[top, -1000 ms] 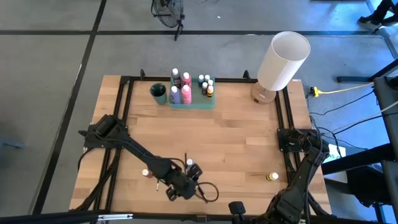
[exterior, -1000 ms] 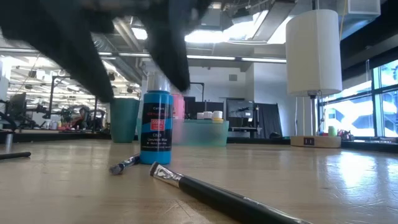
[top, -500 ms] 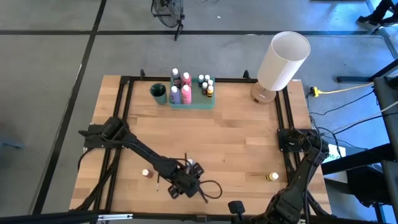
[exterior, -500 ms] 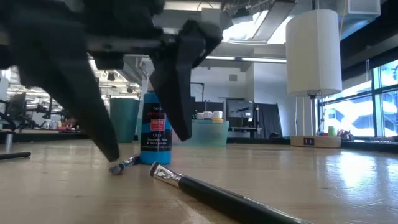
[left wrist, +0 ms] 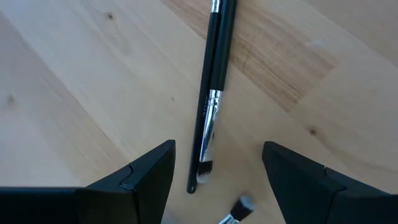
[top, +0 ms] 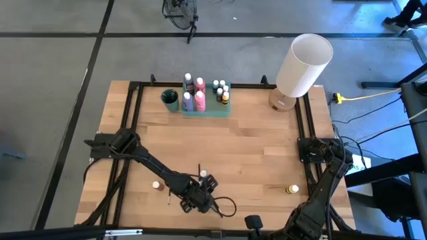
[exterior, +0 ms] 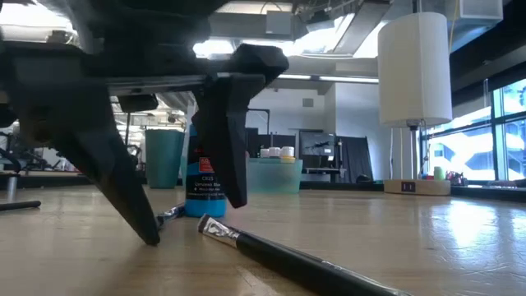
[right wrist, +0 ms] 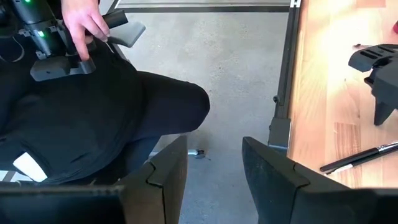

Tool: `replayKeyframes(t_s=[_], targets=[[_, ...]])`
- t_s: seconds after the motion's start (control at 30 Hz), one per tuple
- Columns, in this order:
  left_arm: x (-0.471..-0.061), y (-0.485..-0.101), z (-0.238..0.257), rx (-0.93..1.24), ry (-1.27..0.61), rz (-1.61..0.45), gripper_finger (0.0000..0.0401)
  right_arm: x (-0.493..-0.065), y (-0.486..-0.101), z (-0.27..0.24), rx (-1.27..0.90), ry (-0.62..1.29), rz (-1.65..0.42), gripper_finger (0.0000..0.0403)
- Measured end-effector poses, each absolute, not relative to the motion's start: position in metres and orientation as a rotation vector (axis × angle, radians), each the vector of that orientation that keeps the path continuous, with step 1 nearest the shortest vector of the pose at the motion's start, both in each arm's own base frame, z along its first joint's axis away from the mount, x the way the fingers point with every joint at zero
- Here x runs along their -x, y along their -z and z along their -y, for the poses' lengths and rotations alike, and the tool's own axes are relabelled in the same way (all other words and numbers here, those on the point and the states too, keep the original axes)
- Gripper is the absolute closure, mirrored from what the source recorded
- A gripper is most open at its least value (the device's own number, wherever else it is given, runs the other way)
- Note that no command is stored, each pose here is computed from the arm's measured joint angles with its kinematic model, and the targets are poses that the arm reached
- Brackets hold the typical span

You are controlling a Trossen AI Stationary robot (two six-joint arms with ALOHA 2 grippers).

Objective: Pick & Place Paint Supplies
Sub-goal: Put the silver paintbrush into the green cup

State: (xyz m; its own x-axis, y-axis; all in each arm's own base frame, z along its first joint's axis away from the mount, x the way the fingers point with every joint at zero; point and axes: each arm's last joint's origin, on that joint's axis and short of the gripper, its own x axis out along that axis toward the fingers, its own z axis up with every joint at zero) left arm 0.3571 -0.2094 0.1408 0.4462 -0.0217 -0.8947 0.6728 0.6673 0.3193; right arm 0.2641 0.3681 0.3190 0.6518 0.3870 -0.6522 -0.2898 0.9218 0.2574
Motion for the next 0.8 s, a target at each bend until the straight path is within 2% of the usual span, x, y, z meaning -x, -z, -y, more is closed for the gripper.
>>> replayKeyframes(t_s=[0.2, 0.53, 0.8], targets=[[-0.3534, -0.1403, 0.2183, -0.774, 0.458, -1.004, 0.016, -0.2641, -0.319, -0.3681, -0.135, -0.386, -0.771, 0.0246], [-0.3525, -0.1398, 0.2198, -0.706, 0.465, -1.017, 0.0161, -0.2641, -0.319, -0.3682, -0.135, -0.388, -0.772, 0.0246], [-0.3503, -0.1387, 0.2198, -0.63, 0.459, -1.056, 0.0189, -0.2641, -0.319, -0.3681, -0.135, -0.387, -0.772, 0.0246]])
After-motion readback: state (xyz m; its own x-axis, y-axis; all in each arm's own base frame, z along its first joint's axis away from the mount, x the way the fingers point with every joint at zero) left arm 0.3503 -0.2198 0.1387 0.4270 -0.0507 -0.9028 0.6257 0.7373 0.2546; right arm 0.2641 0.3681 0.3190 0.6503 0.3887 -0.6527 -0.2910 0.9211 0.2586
